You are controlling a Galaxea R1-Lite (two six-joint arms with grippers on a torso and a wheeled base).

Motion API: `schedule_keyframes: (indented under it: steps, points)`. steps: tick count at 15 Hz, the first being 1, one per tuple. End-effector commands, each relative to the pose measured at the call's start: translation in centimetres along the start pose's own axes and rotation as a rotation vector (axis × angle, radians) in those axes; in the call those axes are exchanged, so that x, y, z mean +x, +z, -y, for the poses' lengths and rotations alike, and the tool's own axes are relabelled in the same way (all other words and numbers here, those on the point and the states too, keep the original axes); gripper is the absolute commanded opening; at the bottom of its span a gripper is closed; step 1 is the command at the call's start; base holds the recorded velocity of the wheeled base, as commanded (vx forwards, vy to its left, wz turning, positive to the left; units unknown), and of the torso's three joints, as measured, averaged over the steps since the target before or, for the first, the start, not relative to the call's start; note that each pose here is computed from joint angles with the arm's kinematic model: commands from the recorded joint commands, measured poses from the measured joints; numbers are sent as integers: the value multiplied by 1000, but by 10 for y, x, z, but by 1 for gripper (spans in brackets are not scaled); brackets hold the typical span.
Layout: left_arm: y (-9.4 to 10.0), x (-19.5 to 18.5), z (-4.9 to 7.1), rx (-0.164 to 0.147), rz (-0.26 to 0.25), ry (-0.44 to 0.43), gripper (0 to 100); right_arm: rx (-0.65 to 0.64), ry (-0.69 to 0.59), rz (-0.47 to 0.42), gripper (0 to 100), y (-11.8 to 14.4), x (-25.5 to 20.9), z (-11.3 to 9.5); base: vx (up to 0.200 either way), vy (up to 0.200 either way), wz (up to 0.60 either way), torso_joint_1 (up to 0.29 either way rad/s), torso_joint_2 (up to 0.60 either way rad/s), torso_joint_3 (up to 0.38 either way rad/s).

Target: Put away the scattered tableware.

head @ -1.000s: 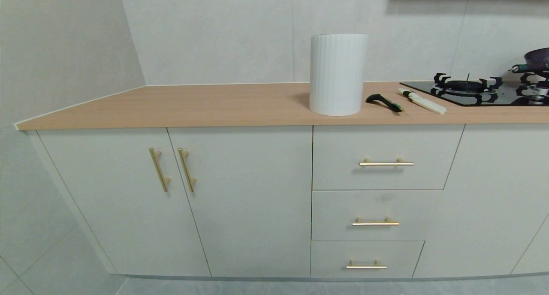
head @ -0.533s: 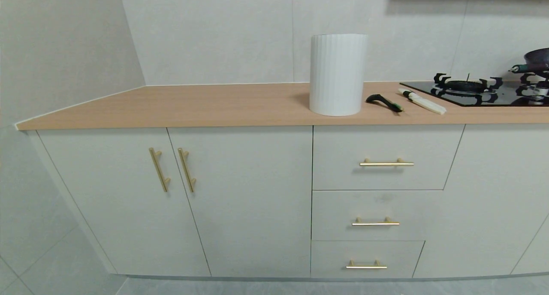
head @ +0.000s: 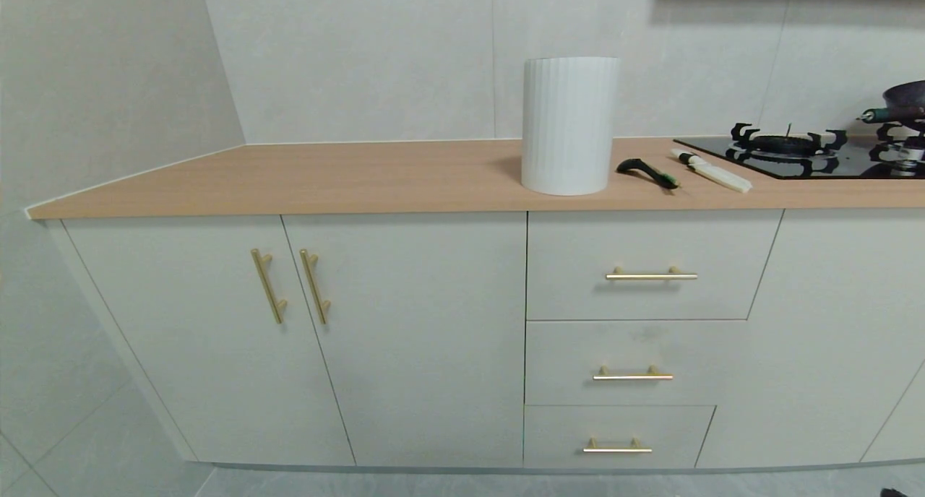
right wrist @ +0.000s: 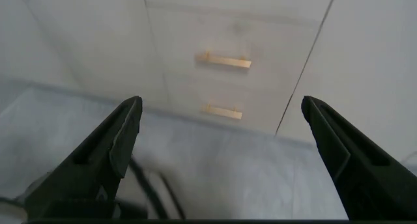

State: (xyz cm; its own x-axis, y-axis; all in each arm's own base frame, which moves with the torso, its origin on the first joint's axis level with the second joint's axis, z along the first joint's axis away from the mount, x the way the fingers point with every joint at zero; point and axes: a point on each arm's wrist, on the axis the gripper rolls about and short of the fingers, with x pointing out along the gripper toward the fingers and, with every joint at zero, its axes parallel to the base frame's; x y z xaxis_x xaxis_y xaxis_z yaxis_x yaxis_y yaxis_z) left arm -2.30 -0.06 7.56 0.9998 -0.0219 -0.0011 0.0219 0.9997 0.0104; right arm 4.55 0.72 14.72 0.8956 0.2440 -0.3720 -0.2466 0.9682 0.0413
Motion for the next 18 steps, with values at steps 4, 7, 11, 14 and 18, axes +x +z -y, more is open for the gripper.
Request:
schedule_keyframes:
  steps: [4,7,11,14,18]
  points:
    - [0,0,0,-1,0,-1,100,40,65,-322,100,54,170,18,0,0,0,0,0,0]
    - [0,0,0,0,0,0,100,48,60,-369,100,43,225,25,0,0,0,0,0,0]
    - [0,0,0,0,0,0,100,57,59,-424,100,16,278,31,0,0,0,0,0,0]
    - [0,0,0,-1,0,0,100,51,17,-445,100,-32,319,35,0,0,0,0,0,0]
    - [0,0,0,-1,0,0,100,54,-60,-348,100,-60,347,34,0,0,0,0,0,0]
